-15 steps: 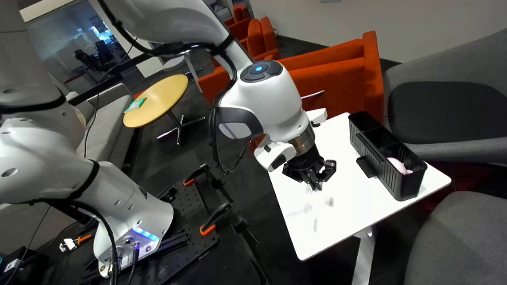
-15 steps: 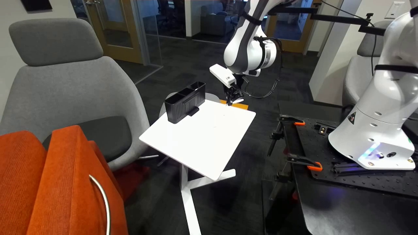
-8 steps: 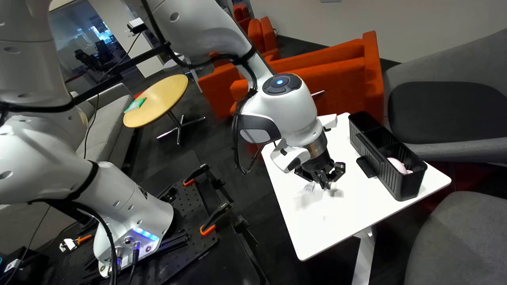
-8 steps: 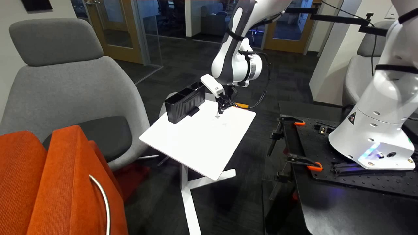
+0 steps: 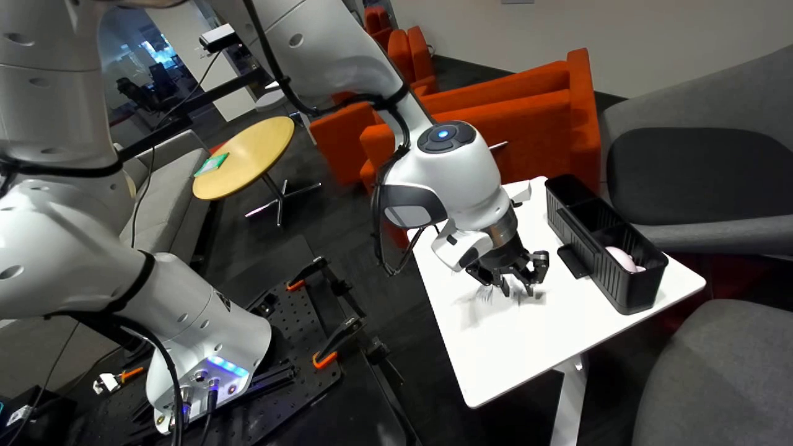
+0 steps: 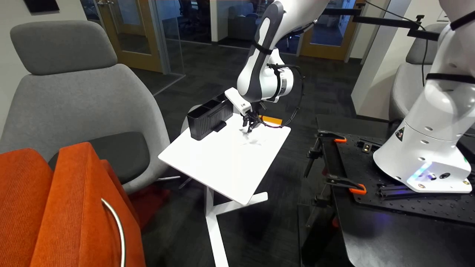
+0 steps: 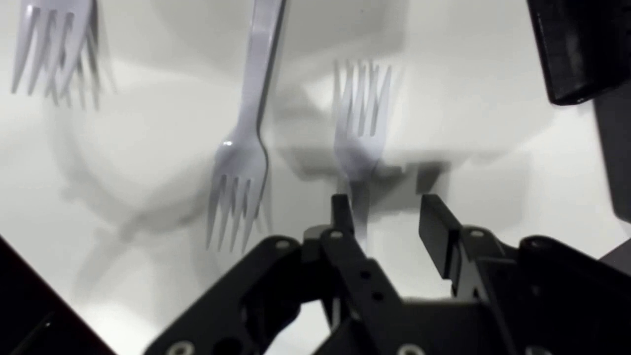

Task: Move the white fork on the left to the right

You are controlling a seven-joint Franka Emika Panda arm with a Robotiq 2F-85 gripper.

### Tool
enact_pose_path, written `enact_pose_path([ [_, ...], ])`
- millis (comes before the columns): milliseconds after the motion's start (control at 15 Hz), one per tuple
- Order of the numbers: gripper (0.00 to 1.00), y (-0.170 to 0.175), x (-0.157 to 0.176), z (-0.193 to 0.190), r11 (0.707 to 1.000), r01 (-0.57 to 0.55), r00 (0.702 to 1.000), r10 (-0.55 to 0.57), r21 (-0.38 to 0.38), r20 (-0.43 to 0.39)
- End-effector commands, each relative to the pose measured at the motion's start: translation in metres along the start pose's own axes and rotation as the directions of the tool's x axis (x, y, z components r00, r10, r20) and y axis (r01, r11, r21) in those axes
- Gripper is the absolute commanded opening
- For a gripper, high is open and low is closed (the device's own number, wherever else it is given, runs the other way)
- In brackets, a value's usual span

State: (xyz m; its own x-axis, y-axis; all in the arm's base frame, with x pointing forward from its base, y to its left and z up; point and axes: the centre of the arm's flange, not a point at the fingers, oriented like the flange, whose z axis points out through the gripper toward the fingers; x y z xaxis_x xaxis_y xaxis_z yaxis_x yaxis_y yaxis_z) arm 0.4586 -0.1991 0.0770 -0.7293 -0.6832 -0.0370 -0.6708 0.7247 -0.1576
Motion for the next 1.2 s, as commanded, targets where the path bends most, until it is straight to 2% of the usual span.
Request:
enact_pose_path([
  [0, 0.74, 0.008, -0.008, -0.067, 0.989, 0.086, 0.996, -0.09, 0.119, 0.026],
  [200, 0.96, 0.019, -0.019, -0.123, 0.962, 0.193, 0.976, -0.208, 0.194, 0.06],
  [267, 1.0, 0.023, -0.021, -0.14, 0.953, 0.224, 0.968, -0.242, 0.203, 0.072],
  [467, 1.0, 0.035, -0.023, -0.188, 0.931, 0.289, 0.945, -0.314, 0.224, 0.085],
  [600, 1.0, 0.043, -0.023, -0.205, 0.923, 0.314, 0.937, -0.339, 0.221, 0.085],
  [867, 1.0, 0.052, -0.021, -0.212, 0.913, 0.379, 0.916, -0.394, 0.149, 0.08],
  [933, 1.0, 0.045, -0.013, -0.175, 0.911, 0.367, 0.918, -0.387, 0.186, 0.083],
  [1133, 1.0, 0.046, -0.009, -0.173, 0.909, 0.381, 0.914, -0.398, 0.166, 0.078],
])
